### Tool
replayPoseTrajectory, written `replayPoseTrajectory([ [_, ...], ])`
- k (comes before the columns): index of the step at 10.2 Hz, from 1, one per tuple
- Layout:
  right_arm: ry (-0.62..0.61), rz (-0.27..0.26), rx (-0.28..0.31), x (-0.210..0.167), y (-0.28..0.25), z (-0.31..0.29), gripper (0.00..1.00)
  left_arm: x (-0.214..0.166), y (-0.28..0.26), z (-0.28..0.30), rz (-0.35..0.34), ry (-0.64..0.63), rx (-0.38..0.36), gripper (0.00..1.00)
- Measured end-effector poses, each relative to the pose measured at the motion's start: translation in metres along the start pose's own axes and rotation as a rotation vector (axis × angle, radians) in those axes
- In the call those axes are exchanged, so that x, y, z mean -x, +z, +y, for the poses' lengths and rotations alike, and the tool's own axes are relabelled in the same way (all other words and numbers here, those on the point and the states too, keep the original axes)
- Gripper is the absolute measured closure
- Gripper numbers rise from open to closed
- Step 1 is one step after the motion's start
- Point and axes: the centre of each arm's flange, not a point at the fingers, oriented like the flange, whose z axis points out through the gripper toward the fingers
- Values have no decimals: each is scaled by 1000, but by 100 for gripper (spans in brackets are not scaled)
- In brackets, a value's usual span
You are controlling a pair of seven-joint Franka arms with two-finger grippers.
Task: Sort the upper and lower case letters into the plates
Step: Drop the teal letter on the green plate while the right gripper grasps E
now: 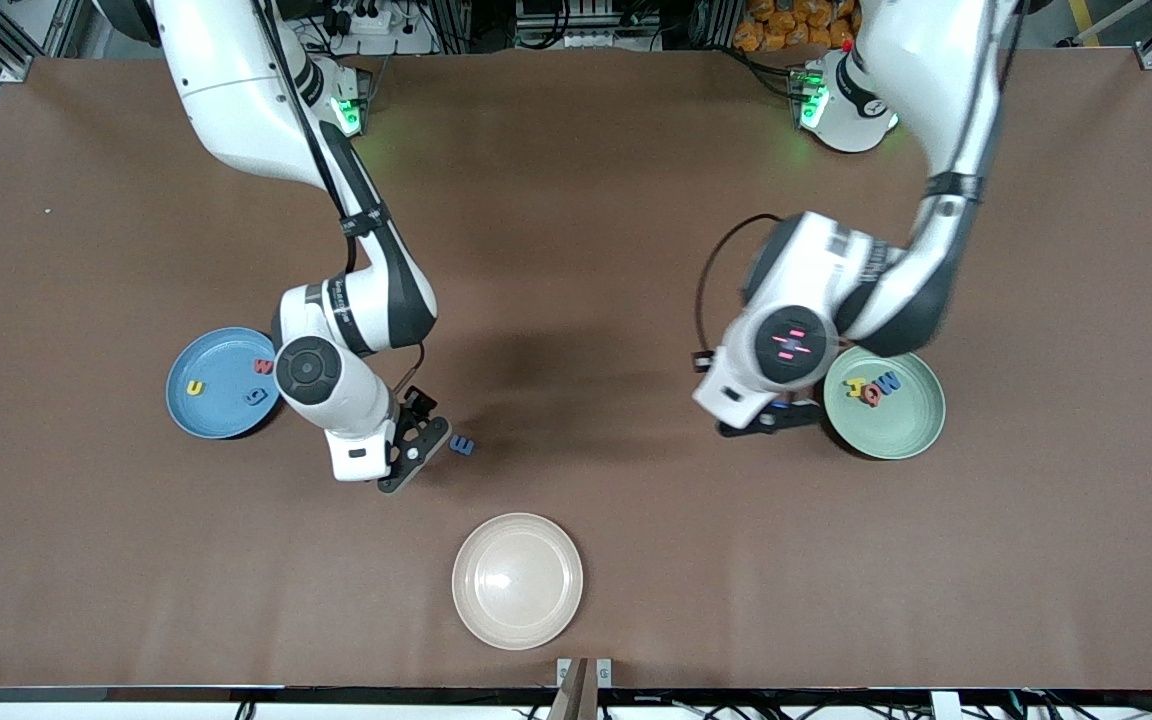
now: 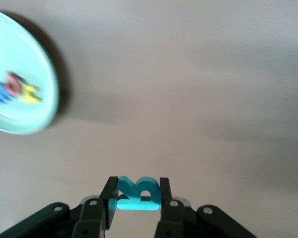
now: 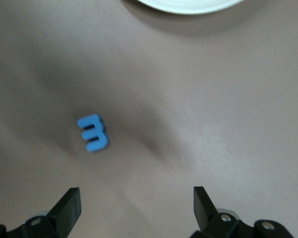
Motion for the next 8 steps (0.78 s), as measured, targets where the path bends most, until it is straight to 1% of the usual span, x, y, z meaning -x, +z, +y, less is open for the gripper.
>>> replayPoseTrajectory([
  [2,-31,28,-3,-14,21,-20,0,-13,8,-70,-42,105,12,63],
  [3,-42,35,-5,-18,31,-28,0,-17,16,-99,-59,152,2,63],
  [4,-49,44,-3,-21,41,-33,0,-21,26,-124,-61,194,-9,63],
  [6,-57,52,3,-24,52,-38,0,-33,59,-175,-35,267,18,63],
  [8,-55,52,4,-23,53,-36,0,-38,94,-212,0,299,41,63],
])
